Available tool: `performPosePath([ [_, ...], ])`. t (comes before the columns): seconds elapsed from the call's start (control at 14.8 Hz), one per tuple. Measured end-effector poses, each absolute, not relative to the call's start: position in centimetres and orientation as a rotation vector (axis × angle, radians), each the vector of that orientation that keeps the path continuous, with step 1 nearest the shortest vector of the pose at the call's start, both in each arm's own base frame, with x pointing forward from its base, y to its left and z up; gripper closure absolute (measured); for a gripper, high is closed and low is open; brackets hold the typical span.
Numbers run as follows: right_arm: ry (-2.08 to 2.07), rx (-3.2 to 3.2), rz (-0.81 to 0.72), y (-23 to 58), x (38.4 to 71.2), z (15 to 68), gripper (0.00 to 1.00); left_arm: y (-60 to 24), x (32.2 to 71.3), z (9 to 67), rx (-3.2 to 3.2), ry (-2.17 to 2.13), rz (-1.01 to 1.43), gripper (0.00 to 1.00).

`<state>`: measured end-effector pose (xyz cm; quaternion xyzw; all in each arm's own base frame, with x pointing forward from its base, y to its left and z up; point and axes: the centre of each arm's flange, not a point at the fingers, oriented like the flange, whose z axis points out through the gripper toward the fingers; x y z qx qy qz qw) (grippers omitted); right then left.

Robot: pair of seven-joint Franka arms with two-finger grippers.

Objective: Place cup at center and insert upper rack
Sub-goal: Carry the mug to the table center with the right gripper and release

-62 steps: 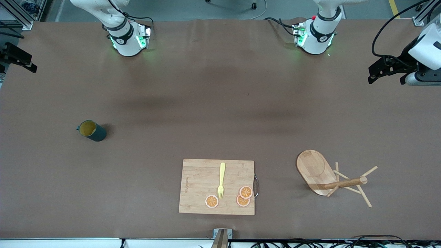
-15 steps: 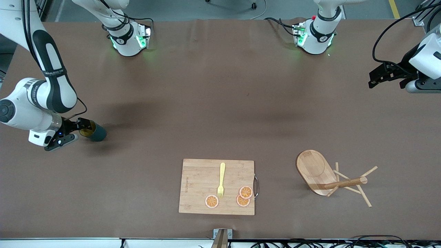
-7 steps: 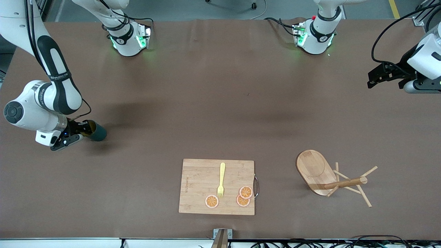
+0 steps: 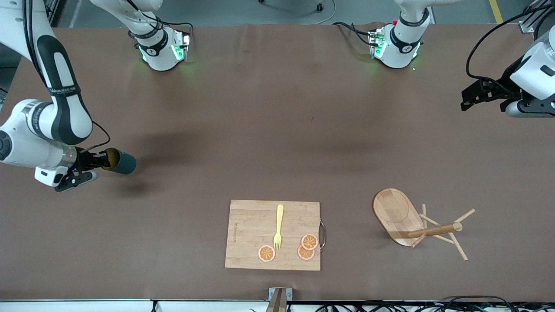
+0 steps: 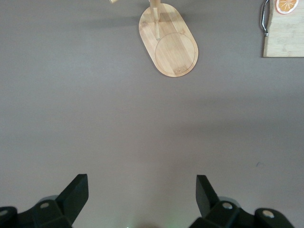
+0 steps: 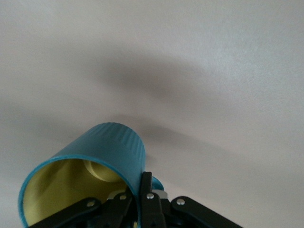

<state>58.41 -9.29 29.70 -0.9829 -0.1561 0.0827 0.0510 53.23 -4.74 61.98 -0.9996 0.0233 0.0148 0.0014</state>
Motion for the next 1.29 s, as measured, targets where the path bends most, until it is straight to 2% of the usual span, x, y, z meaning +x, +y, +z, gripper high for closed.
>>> performPosePath([
  [0.41,-0.12,-3.01,0.266,6.5,57.8,35.6,0.96,-4.8,53.7,61.1,-3.138,0.076,0.071,0.0],
  [0.54,0.006,-3.01,0.268,13.4,56.8,36.0,0.96,-4.9,53.8,60.9,-3.138,0.077,0.077,0.0],
  [0.81,0.213,-3.01,0.154,26.4,53.5,36.7,0.96,-5.1,53.8,60.8,-3.138,0.083,0.078,0.0],
  [1.02,0.328,-2.99,0.092,33.8,50.2,35.7,0.96,-5.3,53.9,60.7,-3.138,0.089,0.082,0.0],
  [1.29,0.396,-2.989,0.061,40.1,46.8,30.5,0.96,-5.4,54.1,61.4,-3.14,0.093,0.057,0.0],
])
